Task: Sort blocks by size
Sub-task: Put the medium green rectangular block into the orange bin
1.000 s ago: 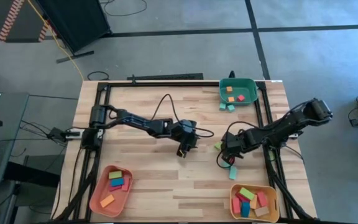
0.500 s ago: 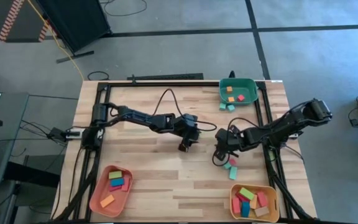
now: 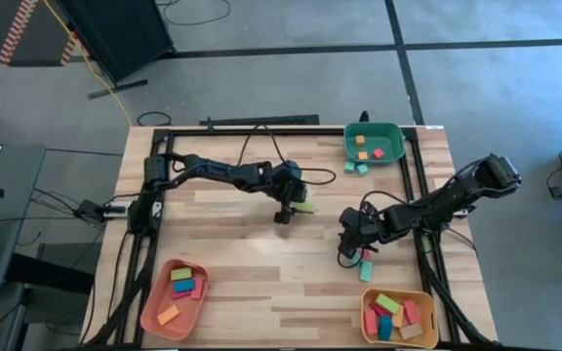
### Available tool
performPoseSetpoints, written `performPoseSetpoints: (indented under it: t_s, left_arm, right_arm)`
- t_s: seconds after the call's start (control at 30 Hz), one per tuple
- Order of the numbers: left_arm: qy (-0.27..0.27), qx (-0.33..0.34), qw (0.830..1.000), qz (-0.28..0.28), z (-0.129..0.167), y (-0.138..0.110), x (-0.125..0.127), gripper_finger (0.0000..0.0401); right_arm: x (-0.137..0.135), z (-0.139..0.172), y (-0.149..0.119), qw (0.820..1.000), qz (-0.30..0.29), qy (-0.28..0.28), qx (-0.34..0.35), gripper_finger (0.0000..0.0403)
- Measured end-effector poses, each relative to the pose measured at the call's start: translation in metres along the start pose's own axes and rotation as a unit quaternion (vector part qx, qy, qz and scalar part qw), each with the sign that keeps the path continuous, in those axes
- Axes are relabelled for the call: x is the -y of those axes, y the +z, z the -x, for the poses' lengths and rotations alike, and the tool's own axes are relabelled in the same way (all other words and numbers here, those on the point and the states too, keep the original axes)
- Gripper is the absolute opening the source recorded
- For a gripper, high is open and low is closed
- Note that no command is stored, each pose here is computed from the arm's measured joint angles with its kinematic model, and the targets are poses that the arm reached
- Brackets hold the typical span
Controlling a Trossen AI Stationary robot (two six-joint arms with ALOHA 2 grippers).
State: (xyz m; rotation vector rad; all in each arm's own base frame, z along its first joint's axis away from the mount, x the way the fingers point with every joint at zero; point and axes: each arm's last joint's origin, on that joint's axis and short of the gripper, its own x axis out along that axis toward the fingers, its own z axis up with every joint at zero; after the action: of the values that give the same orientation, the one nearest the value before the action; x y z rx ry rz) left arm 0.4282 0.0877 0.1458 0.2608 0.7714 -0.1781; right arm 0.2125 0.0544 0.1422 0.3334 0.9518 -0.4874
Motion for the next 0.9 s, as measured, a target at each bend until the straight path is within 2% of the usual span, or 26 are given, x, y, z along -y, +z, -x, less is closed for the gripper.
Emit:
performPoseSetpoints:
  t_s: [0.1, 0.27, 0.43, 0.57, 0.73, 0.9]
  left_arm:
    - [-0.017, -0.013, 1.0, -0.003, -0.005, -0.006, 0.003, 0.0248]
    - [-0.017, -0.011, 1.0, -0.002, -0.019, -0.012, 0.004, 0.0248]
    - [-0.013, -0.01, 1.0, 0.014, -0.019, -0.014, 0.002, 0.0242]
    - [-0.01, -0.012, 1.0, 0.015, -0.018, -0.013, 0.002, 0.0202]
    - [-0.01, -0.015, 1.0, 0.007, -0.018, -0.012, 0.004, 0.0122]
    - [-0.011, -0.017, 1.0, -0.003, -0.017, -0.009, 0.009, 0.012]
  right_arm:
    - [0.0, 0.0, 0.0, 1.0, -0.001, 0.0, 0.0, 0.0234]
    - [-0.001, 0.0, 0.001, 1.0, -0.006, 0.005, 0.005, 0.0234]
    - [-0.002, 0.0, 0.001, 1.0, -0.012, 0.011, 0.005, 0.0234]
    - [-0.004, 0.001, 0.001, 1.0, -0.014, 0.016, 0.008, 0.0234]
    - [-0.006, 0.002, 0.004, 0.999, -0.026, 0.019, 0.011, 0.0234]
    - [-0.014, 0.009, 0.014, 0.999, -0.03, 0.033, 0.03, 0.0234]
